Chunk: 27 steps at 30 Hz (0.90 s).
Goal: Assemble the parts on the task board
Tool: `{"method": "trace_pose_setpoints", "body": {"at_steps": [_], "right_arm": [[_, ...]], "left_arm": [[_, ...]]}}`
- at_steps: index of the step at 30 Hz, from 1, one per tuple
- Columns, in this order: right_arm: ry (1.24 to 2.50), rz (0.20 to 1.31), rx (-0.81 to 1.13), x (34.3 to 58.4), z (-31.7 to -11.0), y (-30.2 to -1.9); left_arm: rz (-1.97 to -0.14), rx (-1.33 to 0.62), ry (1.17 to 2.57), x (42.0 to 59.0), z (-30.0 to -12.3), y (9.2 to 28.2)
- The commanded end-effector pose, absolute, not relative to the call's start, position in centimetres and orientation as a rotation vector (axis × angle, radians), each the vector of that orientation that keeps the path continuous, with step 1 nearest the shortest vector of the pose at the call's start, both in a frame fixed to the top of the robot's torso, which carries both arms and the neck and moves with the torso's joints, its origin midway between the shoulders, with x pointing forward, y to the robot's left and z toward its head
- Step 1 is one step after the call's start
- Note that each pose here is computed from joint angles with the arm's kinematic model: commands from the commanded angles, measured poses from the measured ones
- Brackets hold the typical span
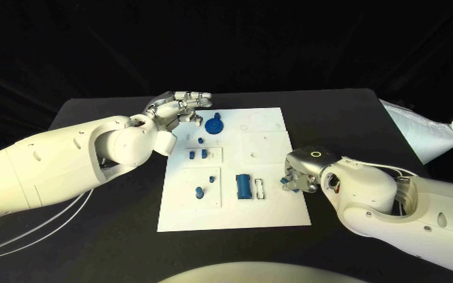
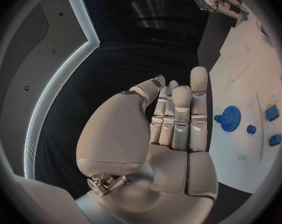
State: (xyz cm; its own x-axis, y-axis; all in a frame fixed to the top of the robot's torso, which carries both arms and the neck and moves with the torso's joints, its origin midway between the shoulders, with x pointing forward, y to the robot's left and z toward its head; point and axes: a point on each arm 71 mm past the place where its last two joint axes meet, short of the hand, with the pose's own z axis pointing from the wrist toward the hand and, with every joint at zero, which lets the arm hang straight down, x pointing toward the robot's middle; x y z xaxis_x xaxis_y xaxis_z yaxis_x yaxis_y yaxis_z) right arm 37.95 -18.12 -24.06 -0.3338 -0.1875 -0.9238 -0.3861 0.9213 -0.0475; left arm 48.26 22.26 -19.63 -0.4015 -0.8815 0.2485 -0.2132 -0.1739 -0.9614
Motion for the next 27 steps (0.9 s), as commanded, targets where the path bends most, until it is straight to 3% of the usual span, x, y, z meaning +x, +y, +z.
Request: {"method": "trace_pose_setpoints", "body": {"at_steps": [1, 16, 20, 27], "right_arm": [[2.034, 0.117, -0.489, 37.27, -25.99, -18.93], [2.045, 0.106, -0.489, 37.35, -26.58, -18.89], [2.009, 0.148, -0.429, 37.39, -26.41, -18.76], [2.012, 0.31, -0.159, 37.11, -25.82, -18.76]], "left_arm": [[-1.647, -1.263, 1.564, 48.18, -19.55, 22.05], [-1.648, -1.264, 1.567, 48.16, -19.57, 22.03], [-1.647, -1.264, 1.566, 48.16, -19.57, 22.07], [-1.647, -1.264, 1.566, 48.14, -19.58, 22.05]]}}
